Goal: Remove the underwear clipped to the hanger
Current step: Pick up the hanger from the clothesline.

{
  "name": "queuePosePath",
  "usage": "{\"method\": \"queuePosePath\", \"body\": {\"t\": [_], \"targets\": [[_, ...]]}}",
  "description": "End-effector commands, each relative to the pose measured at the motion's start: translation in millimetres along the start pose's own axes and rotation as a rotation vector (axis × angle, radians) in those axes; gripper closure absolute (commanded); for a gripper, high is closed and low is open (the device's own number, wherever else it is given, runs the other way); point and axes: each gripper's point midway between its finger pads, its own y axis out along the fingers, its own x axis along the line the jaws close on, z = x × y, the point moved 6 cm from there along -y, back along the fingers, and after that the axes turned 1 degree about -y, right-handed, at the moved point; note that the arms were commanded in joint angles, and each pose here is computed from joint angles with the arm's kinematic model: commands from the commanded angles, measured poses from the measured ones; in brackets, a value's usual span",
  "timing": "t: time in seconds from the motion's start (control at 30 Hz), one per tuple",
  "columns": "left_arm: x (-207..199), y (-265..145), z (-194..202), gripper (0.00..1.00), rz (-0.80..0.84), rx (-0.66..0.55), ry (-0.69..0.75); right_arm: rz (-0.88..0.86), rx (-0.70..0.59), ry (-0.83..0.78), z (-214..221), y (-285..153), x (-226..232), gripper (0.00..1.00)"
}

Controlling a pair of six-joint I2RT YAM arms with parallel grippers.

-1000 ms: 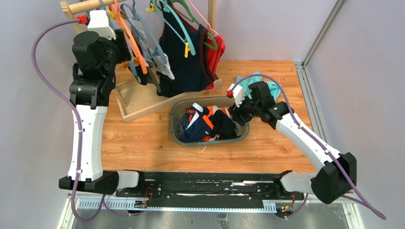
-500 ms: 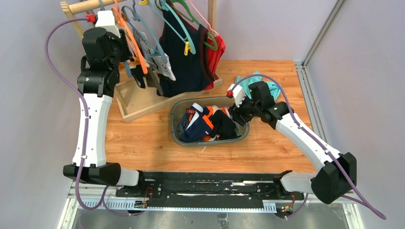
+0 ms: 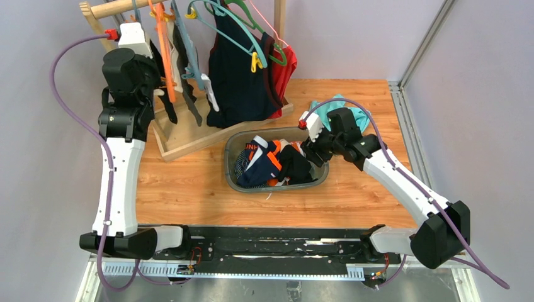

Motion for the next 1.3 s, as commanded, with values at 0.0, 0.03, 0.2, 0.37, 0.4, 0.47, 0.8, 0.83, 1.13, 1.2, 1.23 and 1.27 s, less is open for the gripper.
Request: {"method": "queuePosePath", "body": {"t": [0.0,0.03,0.2,0.37,0.4,0.47,0.8,0.83,1.13,1.2,1.23,1.27], "targets": [[14,-24,-41,1.0,-0.049,-0.136,-0.014,-0.023,-0.003,-0.023,-2,0,7,0.41],[15,-27,-45,1.0,-0.053,-0.146,-0.014,-0.021,-0.002,-0.024,-2,0,7,0.41],[22,-46,-54,1.0,-0.058,-0.181,0.002,-0.023,0.0,-0.03,0,1,7,0.41],[26,-63,-60,1.0,-0.048,-0.208,0.015,-0.027,0.004,-0.033,0,2,8,0.41],[26,-65,-58,1.0,-0.039,-0.201,0.018,-0.028,0.006,-0.032,0,2,8,0.41],[26,-70,-52,1.0,-0.026,-0.186,0.027,-0.029,0.005,-0.033,0,1,8,0.41],[33,-138,-8,1.0,0.098,-0.122,0.089,-0.053,-0.016,-0.037,-3,-3,13,0.41],[34,-146,-4,1.0,0.107,-0.122,0.097,-0.059,-0.02,-0.038,-4,-3,14,0.41],[62,-210,45,1.0,0.051,-0.077,0.183,-0.118,-0.054,-0.036,-8,-8,22,0.4],[65,-219,54,1.0,0.057,-0.061,0.21,-0.116,-0.048,-0.035,-7,-7,22,0.4],[65,-224,59,1.0,0.072,-0.051,0.22,-0.113,-0.045,-0.035,-6,-6,22,0.4],[64,-230,65,1.0,0.102,-0.047,0.23,-0.111,-0.042,-0.037,-6,-6,21,0.4]]}}
